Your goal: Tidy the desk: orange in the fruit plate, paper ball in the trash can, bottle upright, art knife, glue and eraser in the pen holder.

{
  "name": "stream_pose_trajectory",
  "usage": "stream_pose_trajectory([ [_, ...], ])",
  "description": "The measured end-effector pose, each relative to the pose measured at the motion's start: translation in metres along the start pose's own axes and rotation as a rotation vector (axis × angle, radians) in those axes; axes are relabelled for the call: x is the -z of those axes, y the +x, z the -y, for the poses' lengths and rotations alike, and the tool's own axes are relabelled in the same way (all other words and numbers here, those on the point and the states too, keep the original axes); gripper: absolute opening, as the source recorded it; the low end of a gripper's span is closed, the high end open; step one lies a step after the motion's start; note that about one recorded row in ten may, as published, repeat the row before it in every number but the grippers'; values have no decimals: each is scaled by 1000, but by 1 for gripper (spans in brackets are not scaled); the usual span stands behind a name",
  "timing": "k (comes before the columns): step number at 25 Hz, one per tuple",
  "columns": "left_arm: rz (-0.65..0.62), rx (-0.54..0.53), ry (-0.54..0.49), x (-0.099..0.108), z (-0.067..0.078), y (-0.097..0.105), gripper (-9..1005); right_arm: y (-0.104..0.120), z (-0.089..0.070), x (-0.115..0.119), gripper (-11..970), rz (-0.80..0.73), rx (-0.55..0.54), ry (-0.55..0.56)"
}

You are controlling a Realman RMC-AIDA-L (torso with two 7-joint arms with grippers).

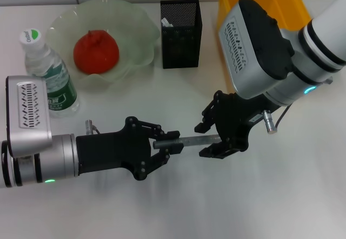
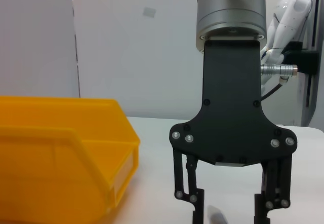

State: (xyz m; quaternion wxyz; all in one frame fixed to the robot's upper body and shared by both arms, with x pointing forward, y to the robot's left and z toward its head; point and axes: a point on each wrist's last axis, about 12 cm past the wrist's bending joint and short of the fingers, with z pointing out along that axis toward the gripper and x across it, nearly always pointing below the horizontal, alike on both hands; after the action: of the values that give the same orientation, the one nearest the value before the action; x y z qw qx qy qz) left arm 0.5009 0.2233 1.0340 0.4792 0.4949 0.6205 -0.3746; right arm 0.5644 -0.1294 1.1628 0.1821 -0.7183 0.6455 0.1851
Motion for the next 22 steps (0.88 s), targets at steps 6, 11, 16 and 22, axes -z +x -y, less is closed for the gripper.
stream_pose_trajectory([
  [6, -1, 2, -2, 0, 0, 0, 180, 0, 1, 0, 496, 4, -1, 15],
  [11, -1, 7, -5, 2, 0, 1, 180, 1, 1, 1, 602, 4, -3, 17],
  [16, 0, 16, -15, 6, 1, 3, 181, 4, -3, 6, 601, 19, -14, 33],
  [22, -1, 21, -27, 9, 2, 5, 184, 12, -8, 19, 600, 55, -50, 60],
])
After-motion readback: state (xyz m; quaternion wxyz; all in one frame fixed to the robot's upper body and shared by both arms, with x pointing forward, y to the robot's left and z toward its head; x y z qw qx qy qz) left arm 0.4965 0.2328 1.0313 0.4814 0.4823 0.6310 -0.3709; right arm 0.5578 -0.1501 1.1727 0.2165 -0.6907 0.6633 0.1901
